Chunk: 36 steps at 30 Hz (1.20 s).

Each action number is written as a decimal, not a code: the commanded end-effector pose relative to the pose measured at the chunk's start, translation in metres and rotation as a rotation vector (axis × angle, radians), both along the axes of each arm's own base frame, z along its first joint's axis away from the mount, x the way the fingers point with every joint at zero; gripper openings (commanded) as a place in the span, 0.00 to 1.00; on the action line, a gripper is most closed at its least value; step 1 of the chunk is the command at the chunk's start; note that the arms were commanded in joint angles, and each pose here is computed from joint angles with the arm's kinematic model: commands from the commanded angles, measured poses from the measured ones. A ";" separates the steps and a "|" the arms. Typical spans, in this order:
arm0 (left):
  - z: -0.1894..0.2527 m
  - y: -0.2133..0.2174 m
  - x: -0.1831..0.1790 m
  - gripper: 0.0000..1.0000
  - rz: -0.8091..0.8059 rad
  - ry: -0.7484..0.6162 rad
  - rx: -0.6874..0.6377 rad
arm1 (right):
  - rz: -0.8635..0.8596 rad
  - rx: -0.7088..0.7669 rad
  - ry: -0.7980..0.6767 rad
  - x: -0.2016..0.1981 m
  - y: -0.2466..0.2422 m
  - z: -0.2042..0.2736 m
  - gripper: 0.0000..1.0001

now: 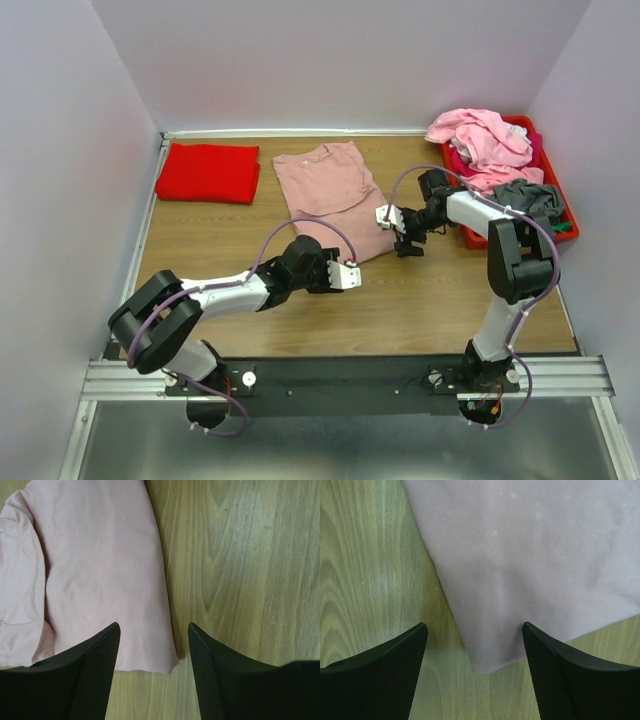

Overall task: Fold and stack the t-shirts
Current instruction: Fold the tshirt

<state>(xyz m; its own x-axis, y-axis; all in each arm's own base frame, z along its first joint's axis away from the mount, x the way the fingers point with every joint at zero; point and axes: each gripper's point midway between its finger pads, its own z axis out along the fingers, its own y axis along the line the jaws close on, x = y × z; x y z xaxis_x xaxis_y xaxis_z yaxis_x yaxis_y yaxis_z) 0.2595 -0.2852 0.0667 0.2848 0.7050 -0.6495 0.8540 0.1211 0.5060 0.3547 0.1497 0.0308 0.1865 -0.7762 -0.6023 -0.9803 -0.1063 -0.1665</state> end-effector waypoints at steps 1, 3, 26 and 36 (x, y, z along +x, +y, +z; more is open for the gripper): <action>0.004 -0.010 0.009 0.65 -0.001 -0.035 0.009 | 0.017 -0.047 0.020 -0.003 -0.001 -0.010 0.82; -0.007 -0.008 0.008 0.65 0.000 -0.013 0.041 | 0.010 -0.056 0.022 -0.002 -0.001 -0.012 0.80; -0.049 -0.021 -0.041 0.00 -0.107 0.050 0.233 | -0.094 -0.200 0.105 -0.054 -0.032 -0.016 0.01; -0.036 -0.045 -0.159 0.32 -0.311 0.185 0.185 | -0.117 -0.220 0.210 -0.144 -0.054 0.017 0.63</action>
